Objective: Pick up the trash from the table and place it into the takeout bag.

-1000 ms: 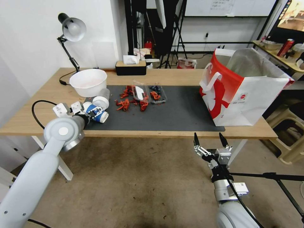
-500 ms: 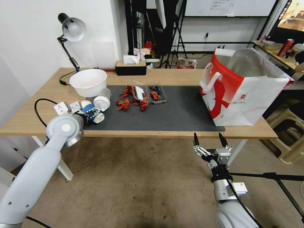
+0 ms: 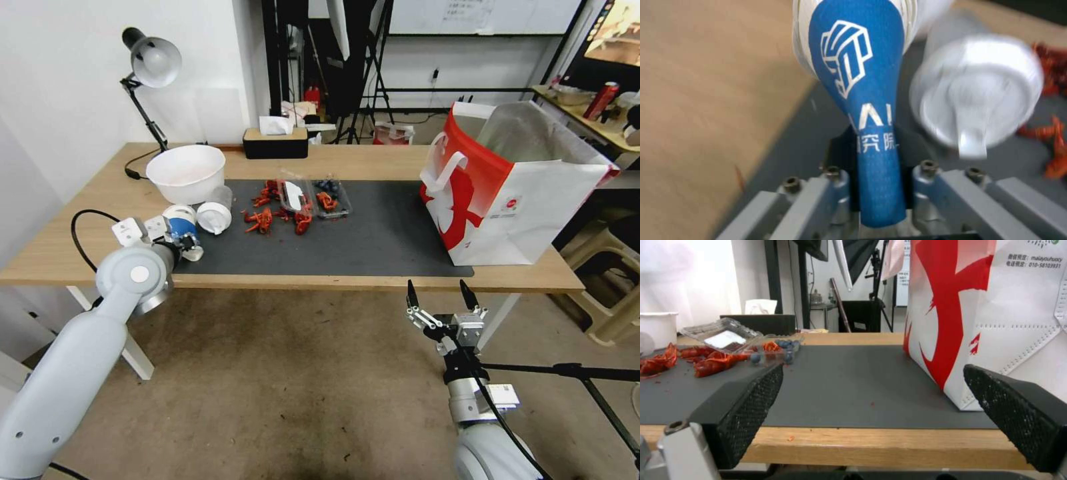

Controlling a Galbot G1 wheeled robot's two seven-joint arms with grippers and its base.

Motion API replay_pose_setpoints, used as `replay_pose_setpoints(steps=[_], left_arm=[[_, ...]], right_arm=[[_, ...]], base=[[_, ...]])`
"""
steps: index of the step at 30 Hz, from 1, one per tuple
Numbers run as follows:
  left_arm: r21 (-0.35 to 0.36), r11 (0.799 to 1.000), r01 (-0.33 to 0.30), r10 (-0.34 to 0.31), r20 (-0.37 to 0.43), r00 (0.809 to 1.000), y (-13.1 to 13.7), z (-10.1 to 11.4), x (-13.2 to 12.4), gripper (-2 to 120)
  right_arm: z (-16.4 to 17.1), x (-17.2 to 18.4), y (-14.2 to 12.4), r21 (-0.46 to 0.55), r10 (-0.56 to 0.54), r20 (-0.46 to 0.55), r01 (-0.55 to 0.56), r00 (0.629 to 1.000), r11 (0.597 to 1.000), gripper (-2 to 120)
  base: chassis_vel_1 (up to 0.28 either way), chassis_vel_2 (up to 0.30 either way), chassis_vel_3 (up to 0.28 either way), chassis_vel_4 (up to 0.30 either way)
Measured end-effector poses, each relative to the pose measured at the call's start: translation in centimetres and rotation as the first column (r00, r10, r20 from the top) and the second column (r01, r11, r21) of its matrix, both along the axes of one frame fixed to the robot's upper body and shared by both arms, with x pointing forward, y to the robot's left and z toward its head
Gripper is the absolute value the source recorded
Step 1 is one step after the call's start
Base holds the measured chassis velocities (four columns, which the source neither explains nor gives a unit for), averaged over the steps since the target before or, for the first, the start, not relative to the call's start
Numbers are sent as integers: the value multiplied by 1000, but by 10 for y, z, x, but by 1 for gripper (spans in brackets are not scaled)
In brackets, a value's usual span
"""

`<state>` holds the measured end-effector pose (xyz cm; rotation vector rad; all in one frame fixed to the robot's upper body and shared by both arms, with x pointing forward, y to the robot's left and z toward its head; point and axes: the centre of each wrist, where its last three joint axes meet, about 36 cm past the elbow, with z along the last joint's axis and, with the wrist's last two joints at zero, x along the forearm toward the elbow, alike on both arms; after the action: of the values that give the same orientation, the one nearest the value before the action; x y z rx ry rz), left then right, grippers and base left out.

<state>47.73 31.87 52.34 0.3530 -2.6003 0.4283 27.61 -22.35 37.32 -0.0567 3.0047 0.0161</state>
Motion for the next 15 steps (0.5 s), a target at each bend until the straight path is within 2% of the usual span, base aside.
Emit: replay_pose_setpoints(steps=[1,3,5,7,8,9,10,11,12,13,15], left_arm=[[0,1000,0,0,0,1000,0,0,0,13],[59,998,11,-14,61,998,2,-2,-5,7],[174,984,37,-67,172,983,6,-4,-15,0],[200,979,45,-84,193,978,7,-6,-17,0],[260,963,66,-134,252,959,10,-11,-22,0],[287,954,90,-177,293,940,12,-14,-26,0],[287,954,90,-177,293,940,12,-14,-26,0],[295,949,110,-207,323,923,13,-16,-29,0],[300,944,139,-249,368,896,15,-19,-31,0],[300,944,139,-249,368,896,15,-19,-31,0],[304,928,215,-342,467,815,18,-24,-32,0]], right_arm=[[0,0,0,0,0,0,0,1000,1000,100],[0,0,0,0,1,0,-1,1000,1000,100],[-1,0,1,-1,1,1,-1,1000,1000,100],[-1,0,1,-1,2,1,-2,1000,1000,100],[-2,0,1,-1,2,1,-2,1000,1000,100],[-2,-1,1,0,2,2,-2,1000,1000,100],[-2,-1,1,0,2,2,-2,1000,1000,100],[-2,-1,1,0,2,2,-2,1000,1000,100],[-3,-1,1,-1,2,3,-2,1000,1000,100],[-3,-1,1,-1,2,3,-2,1000,1000,100],[-3,-1,1,-1,2,4,-2,1000,1000,100]], base=[[0,0,0,0],[0,0,0,0],[0,0,0,0],[0,0,0,0],[0,0,0,0],[0,0,0,0],[0,0,0,0],[0,0,0,0],[0,0,0,0],[0,0,0,0],[0,0,0,0]])
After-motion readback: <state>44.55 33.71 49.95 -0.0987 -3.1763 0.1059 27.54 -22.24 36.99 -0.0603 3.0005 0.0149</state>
